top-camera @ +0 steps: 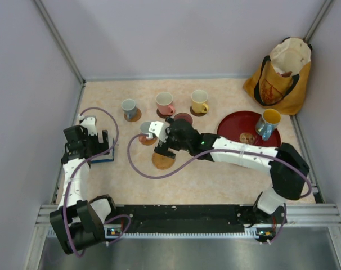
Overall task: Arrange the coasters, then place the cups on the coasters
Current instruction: Place the cup on the coaster, then move the coaster to the center of the board.
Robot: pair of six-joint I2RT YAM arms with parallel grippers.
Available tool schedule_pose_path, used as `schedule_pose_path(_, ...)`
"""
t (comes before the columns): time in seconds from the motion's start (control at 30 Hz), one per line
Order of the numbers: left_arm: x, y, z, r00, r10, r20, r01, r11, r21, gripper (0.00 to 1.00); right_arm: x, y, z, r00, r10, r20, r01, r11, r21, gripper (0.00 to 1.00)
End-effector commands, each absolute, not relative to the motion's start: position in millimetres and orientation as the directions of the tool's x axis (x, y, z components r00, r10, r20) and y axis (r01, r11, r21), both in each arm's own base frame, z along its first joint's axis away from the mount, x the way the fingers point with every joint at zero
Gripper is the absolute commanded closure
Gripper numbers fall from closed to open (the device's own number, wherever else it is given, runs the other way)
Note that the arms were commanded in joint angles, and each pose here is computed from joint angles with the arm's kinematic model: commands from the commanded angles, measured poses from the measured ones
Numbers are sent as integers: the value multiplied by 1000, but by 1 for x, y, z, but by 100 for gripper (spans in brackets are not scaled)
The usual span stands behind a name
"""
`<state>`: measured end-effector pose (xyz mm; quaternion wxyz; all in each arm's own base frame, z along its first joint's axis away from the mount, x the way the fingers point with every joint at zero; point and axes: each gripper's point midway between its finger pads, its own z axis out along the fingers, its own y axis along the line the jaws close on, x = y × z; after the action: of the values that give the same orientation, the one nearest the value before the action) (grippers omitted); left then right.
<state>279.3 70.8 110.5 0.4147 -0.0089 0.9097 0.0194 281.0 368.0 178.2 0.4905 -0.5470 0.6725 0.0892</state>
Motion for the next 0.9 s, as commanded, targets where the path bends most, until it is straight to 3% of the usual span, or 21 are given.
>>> schedule_pose_path(0.0, 286, 75, 116, -630, 2, -776, -41, 999, 36, 1, 277, 391, 159, 103, -693, -714, -837, 328, -439, 1)
schedule_pose_path(0.87, 287, 75, 116, -631, 3, -776, -39, 999, 35, 1, 288, 401, 56, 3, -814, -582, -865, 290, -410, 1)
